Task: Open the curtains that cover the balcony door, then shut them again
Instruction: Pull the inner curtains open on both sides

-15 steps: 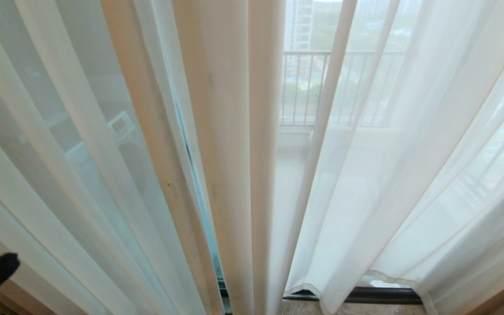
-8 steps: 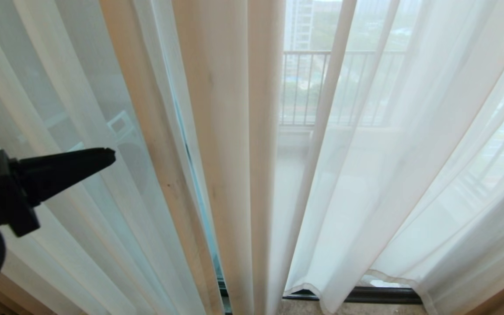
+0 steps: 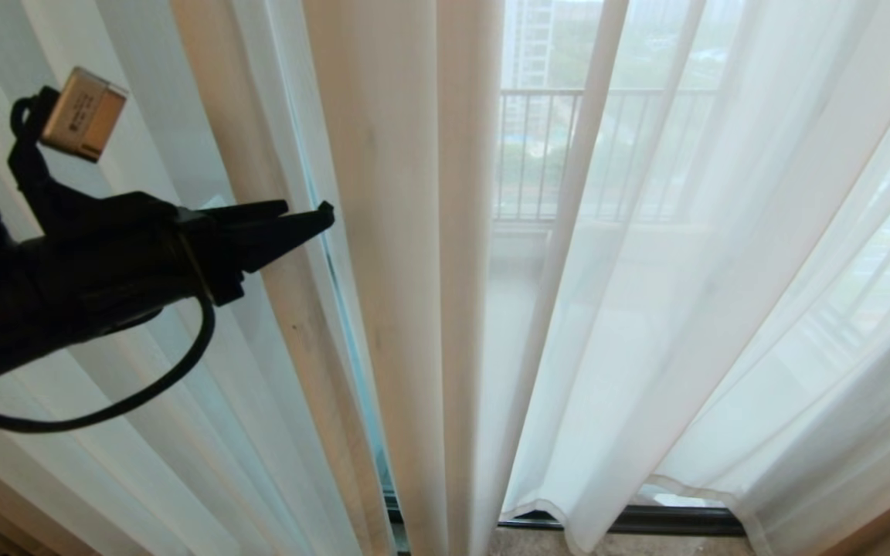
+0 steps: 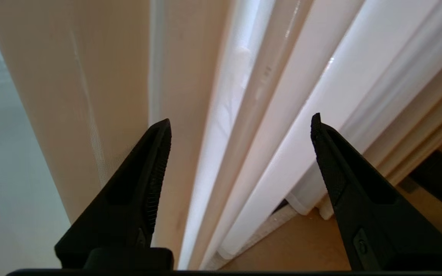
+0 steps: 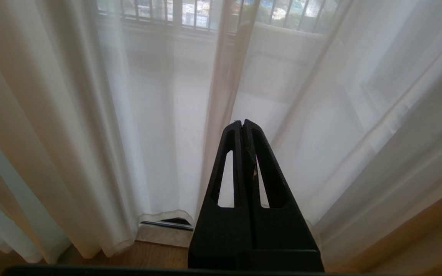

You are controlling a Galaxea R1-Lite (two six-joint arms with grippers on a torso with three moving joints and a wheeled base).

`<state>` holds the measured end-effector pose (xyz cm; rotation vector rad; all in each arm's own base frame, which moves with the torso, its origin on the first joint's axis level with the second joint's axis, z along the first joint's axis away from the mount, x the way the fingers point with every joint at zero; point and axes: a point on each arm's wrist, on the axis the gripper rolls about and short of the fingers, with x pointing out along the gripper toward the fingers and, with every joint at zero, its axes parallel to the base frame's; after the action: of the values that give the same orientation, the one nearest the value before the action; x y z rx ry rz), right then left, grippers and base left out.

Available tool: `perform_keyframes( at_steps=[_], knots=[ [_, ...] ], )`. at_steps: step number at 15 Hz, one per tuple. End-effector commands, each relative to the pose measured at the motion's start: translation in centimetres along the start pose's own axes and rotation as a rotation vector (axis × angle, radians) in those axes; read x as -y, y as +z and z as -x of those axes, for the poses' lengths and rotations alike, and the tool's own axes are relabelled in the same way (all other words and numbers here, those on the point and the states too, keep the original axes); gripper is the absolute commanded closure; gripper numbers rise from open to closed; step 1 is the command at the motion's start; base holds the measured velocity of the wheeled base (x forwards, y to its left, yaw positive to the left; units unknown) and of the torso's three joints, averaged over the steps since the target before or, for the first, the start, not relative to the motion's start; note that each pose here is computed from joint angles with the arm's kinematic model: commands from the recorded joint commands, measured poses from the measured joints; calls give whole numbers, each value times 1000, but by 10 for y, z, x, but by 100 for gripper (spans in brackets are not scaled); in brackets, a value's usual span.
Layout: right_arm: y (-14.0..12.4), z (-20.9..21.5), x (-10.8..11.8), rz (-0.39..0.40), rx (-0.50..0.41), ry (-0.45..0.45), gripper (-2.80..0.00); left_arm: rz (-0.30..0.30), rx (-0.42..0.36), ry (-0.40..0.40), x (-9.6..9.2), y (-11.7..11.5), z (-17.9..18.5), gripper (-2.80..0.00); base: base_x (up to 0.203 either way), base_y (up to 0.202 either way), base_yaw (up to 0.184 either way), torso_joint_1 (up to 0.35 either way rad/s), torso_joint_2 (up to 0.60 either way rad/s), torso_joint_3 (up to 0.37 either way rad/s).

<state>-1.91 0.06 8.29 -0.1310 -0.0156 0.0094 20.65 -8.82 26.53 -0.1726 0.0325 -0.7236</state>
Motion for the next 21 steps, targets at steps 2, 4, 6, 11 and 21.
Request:
perform_keyframes(
  at_steps=[2, 4, 6, 11, 21],
  knots=[
    [0, -1, 0, 1, -9, 1, 0, -41, 16, 79, -11, -1, -27, -280, 0, 0, 0, 0, 0, 0],
    [0, -1, 0, 1, -9, 1, 0, -73, 24, 107, -14, -1, -30, -280, 0, 0, 0, 0, 0, 0],
    [0, -1, 0, 1, -7, 1, 0, -83, 20, 127, -17, -4, -35, -280, 0, 0, 0, 0, 0, 0],
    [0, -1, 0, 1, -9, 1, 0, -119, 104, 167, -24, -2, -52, -280, 0, 0, 0, 0, 0, 0],
    [0, -1, 0, 1, -6, 1, 0, -148, 186, 134, -1, 20, -17, -280, 0, 0, 0, 0, 0, 0]
  ],
)
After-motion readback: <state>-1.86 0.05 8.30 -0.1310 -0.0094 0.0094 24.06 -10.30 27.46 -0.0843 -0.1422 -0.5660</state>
